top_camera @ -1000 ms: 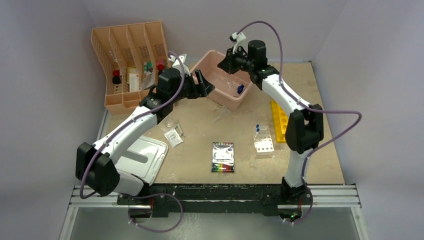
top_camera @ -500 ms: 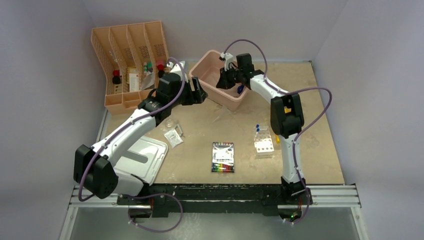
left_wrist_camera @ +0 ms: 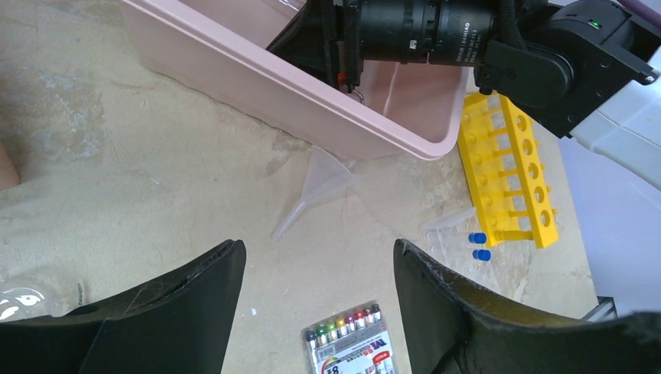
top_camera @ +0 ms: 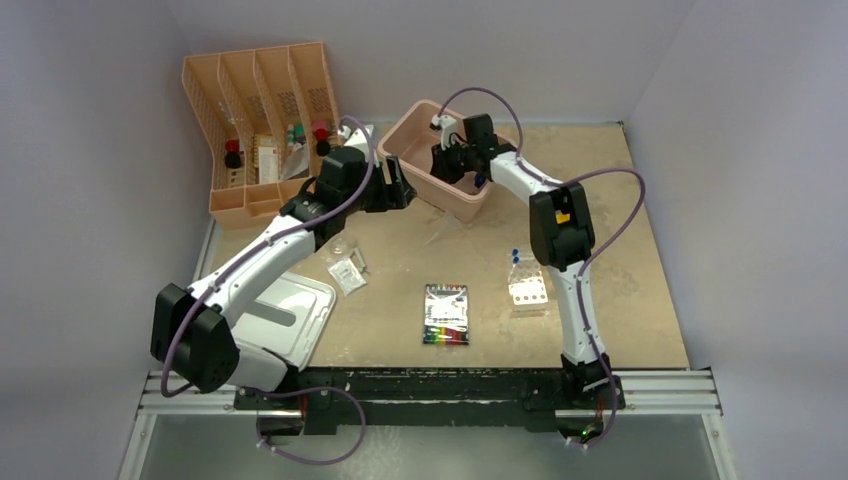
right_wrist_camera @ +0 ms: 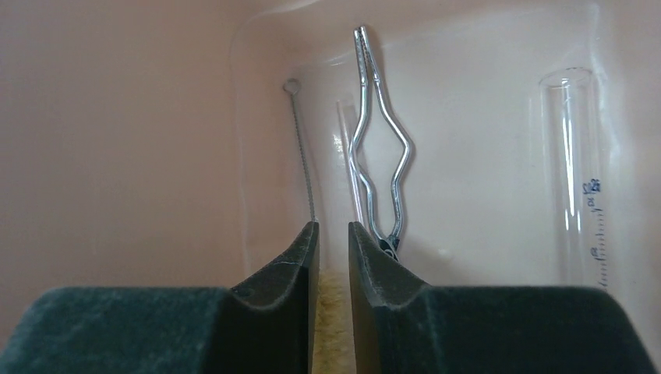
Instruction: Organize the chemistry lab equipment
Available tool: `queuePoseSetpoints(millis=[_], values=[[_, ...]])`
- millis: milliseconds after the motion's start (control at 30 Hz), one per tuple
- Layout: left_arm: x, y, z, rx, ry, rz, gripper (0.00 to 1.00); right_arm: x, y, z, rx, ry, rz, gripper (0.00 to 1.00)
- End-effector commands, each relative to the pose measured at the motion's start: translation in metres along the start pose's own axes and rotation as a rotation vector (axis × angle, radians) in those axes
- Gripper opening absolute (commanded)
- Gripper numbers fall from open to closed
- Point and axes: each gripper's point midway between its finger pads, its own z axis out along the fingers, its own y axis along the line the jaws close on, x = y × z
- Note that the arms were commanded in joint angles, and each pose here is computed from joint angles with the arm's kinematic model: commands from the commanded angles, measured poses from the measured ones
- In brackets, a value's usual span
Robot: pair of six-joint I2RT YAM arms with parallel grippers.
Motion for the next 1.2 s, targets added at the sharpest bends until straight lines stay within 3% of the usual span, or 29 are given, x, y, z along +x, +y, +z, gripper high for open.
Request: queuePoseSetpoints(millis=[0,300,700,933,1167], values=[[-0.010,-0.008,0.002,0.033,-0.025,0.004,0.68,-0.034,0.010,-0.003,-0.020,-0.060,-0.056,0.24],[0.003,-0.006,0.008,0.040,0.022,0.014,0.68,-0.065,0.023,-0.022,-0.013,-0.118,0.013,0.41],[0.034,0.008,0.018,0.038,0.068,0.050,0.68,-0.137,0.059,-0.110,0.073,-0.296,0.092,0.53],[0.054,-0.008,0.035,0.100,0.027,0.161,0.68,-0.131,0.082,-0.162,0.129,-0.331,0.142,0.55],[0.092,-0.017,0.082,0.084,0.095,0.353,0.64,-0.102,0.104,-0.216,0.208,-0.381,0.209,0.56]])
